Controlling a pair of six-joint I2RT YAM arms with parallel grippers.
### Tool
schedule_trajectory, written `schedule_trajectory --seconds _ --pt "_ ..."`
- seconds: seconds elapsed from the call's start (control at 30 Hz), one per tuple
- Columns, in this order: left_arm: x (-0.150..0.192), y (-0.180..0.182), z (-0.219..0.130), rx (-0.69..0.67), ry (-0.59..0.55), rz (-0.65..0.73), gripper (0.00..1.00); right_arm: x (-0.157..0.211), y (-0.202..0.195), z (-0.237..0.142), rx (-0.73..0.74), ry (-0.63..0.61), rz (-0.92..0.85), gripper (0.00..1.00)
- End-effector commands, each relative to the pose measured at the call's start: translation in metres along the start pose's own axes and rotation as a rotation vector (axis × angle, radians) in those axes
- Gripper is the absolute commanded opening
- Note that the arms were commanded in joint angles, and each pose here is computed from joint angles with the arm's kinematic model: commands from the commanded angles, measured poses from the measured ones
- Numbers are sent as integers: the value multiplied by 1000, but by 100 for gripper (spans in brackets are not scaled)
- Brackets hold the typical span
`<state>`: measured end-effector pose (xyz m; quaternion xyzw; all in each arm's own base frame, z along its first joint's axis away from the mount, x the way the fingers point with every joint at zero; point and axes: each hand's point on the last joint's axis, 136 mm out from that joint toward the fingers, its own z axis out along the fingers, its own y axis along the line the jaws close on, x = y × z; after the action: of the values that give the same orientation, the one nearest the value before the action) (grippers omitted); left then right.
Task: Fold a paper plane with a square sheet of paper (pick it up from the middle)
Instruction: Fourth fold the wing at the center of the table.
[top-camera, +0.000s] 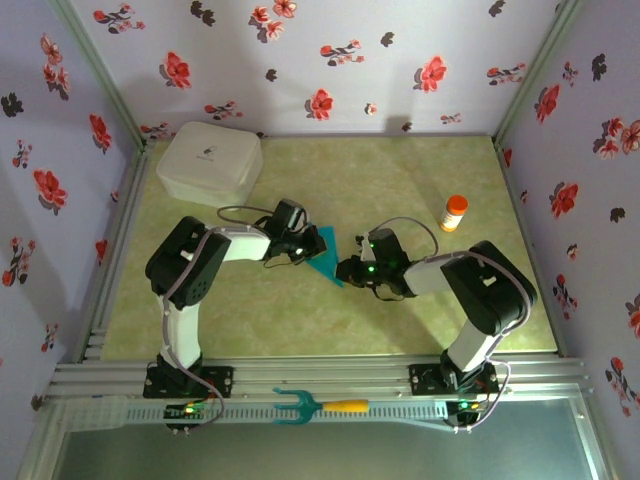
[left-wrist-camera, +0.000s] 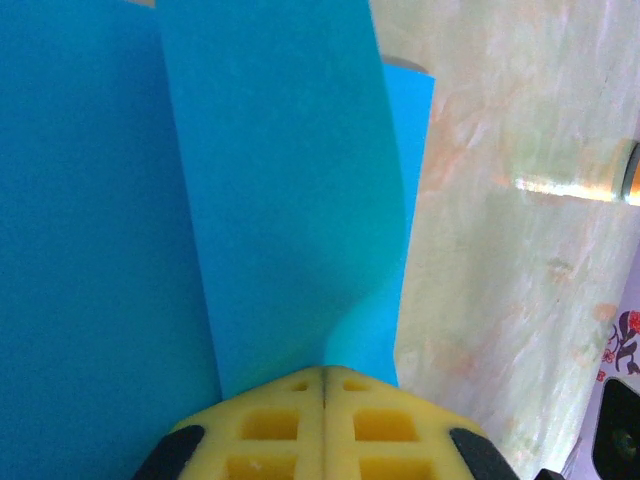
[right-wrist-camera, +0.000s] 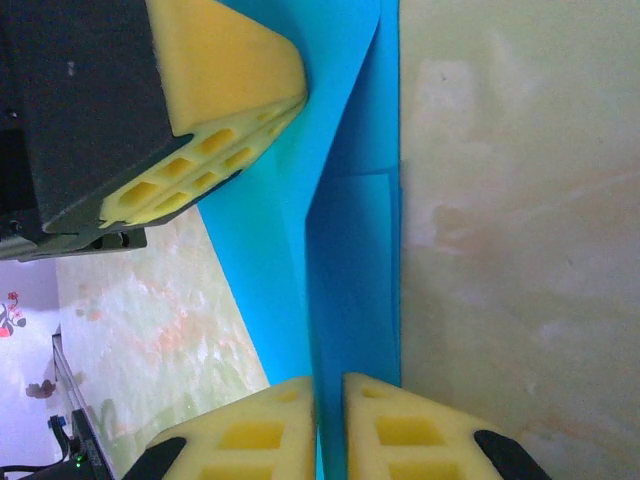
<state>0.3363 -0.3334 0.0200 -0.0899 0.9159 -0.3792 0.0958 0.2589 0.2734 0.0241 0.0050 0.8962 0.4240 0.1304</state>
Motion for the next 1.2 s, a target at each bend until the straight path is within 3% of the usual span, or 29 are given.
schedule_trajectory --seconds 0.0,0.2,0.57,0.9,1.17 --pt "6 18 6 -59 31 -11 1 16 -8 -4 35 65 46 14" --pt "6 19 6 -63 30 -11 1 22 -16 -7 83 92 61 8" --pt "6 20 6 -65 28 -15 1 23 -9 -17 109 116 48 15" --pt "6 20 7 -63 26 -20 1 33 -20 -11 119 155 92 6" --pt "6 22 7 -63 26 -25 1 31 -16 -22 127 149 83 15"
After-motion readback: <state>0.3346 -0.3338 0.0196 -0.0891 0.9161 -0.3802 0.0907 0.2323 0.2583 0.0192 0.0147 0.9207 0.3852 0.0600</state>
